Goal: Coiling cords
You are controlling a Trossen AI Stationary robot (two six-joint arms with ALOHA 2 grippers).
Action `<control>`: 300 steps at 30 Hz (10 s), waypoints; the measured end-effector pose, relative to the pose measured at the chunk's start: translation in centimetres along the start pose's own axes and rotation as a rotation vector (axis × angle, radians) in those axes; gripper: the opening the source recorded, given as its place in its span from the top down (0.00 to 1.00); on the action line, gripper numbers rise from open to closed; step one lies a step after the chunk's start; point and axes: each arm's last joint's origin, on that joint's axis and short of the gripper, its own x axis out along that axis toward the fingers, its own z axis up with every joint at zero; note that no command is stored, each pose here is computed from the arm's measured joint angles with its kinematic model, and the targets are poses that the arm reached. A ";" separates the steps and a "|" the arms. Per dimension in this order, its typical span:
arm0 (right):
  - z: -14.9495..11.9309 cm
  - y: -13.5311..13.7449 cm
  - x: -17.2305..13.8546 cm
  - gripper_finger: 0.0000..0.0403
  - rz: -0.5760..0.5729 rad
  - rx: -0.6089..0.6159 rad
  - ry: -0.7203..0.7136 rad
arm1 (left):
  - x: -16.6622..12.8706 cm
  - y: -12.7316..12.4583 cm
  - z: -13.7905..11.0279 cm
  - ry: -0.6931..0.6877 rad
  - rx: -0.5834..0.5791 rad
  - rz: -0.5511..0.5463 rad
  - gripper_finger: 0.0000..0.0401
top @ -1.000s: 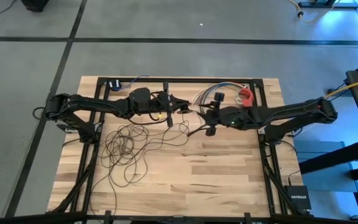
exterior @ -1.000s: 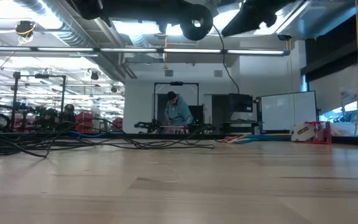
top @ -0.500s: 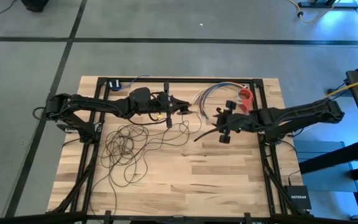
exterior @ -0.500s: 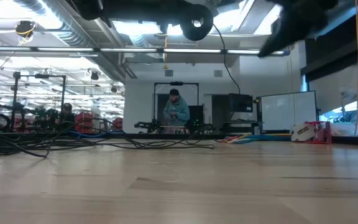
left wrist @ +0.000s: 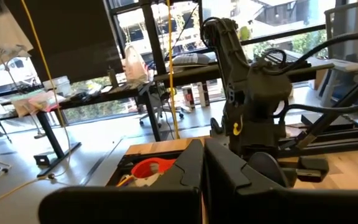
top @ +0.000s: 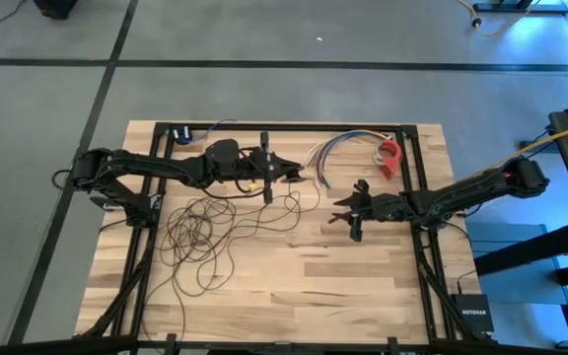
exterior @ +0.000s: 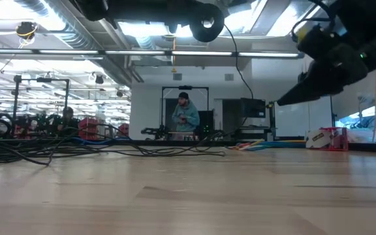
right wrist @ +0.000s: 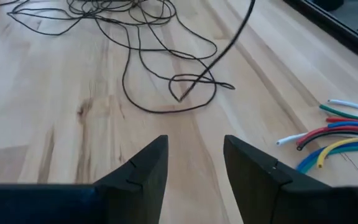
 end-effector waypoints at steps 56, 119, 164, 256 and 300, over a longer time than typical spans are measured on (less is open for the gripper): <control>13.9 0.3 -3.0 0.60 -0.226 -0.361 -0.681 | 0.1 -1.0 0.9 -0.069 -0.064 -0.195 1.00; 14.5 1.2 2.0 0.72 0.076 -0.291 -0.506 | 0.1 -3.2 1.1 -0.061 0.005 -0.233 1.00; 15.0 0.4 0.0 0.99 -0.055 -0.306 -0.504 | -2.4 -2.0 3.2 0.054 0.015 0.027 0.66; 15.4 -1.0 -3.4 0.99 -0.320 -0.393 -0.452 | -0.7 -1.9 6.6 0.331 0.265 0.617 0.98; 15.9 -1.8 -0.7 0.99 -0.521 -0.378 -0.473 | 2.4 -6.4 0.7 0.433 -0.008 0.179 0.90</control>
